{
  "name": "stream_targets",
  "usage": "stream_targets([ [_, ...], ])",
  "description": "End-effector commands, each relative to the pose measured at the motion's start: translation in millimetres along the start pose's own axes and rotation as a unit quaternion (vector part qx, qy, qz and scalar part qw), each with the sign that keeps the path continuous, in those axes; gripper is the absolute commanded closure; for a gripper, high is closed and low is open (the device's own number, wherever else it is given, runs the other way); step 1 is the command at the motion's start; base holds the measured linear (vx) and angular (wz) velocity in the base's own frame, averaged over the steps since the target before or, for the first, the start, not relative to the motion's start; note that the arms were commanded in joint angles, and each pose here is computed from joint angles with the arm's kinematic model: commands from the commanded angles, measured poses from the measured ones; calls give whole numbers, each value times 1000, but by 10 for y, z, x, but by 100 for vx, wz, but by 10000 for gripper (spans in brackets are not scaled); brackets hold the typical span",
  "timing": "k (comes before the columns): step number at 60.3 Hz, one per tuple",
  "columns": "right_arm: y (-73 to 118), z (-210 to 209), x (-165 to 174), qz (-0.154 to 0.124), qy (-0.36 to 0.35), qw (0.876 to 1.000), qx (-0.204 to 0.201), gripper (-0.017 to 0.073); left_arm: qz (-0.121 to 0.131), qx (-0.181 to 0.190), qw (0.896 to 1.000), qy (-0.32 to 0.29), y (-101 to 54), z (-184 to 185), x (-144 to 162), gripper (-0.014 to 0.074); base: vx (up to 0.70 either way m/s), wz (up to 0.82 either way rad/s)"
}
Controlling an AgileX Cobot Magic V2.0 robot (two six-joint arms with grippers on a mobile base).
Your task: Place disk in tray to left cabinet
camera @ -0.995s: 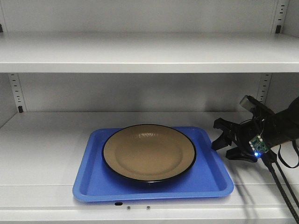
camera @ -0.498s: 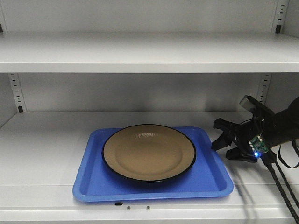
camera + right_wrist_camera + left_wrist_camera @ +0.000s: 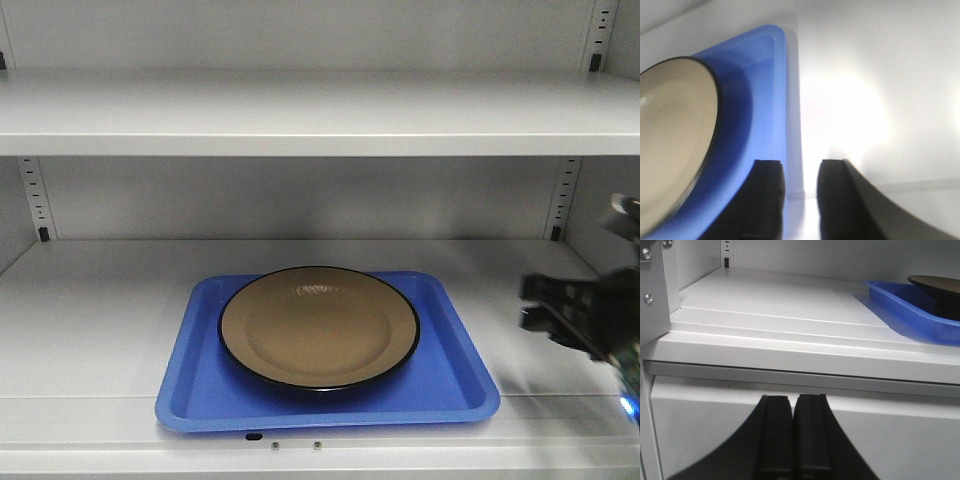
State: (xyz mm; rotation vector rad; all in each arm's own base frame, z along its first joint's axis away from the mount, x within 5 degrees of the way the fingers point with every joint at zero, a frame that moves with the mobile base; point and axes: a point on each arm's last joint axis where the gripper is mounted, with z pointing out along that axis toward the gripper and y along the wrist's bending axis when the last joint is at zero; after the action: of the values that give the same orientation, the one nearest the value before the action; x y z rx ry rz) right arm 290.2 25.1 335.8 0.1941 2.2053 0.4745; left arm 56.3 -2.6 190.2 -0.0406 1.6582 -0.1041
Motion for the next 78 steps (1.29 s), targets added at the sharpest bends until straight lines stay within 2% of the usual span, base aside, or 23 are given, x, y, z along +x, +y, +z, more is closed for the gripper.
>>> stream_targets([
  [1, 36, -490, 70, -42, -112, 993, 7, 366, -1, 1, 999, -32, 3, 8, -9, 600, 0, 0],
  [6, -37, -725, 366, -83, -140, 986, 28, 425, -1, 1, 999, -32, 3, 8, -9, 600, 0, 0],
  [12, -149, -1003, 789, -148, -171, 972, 59, 505, -1, 1, 999, -32, 3, 8, -9, 600, 0, 0],
  [17, -248, -1169, 1154, -177, -195, 962, 74, 574, -1, 1, 999, -32, 3, 8, -9, 600, 0, 0],
  [27, -471, -1243, 1778, -189, -238, 949, 89, 570, -1, 1, 999, -32, 3, 8, -9, 600, 0, 0],
  [39, -677, -1223, 2316, -230, -320, 914, 98, 568, -1, 1, 999, -33, 2, 8, -10, 600, 0, 0],
  [44, -739, -1081, 2391, -241, -301, 917, 102, 568, -1, 1, 999, -33, 2, 7, -9, 600, 0, 0],
  [49, -761, -1022, 2415, -228, -299, 922, 96, 568, -1, 1, 999, -35, 2, 8, -13, 600, 0, 0],
  [53, -744, -1035, 2386, -238, -312, 915, 95, 568, -1, 1, 999, -35, 2, 8, -13, 600, 0, 1],
  [58, -741, -1039, 2380, -243, -315, 912, 97, 568, -1, 1, 999, -35, 2, 7, -17, 600, 0, 0],
  [78, -741, -1040, 2379, -243, -316, 912, 97, 568, -1, 1, 999, -35, 2, 7, -17, 600, 0, 0],
])
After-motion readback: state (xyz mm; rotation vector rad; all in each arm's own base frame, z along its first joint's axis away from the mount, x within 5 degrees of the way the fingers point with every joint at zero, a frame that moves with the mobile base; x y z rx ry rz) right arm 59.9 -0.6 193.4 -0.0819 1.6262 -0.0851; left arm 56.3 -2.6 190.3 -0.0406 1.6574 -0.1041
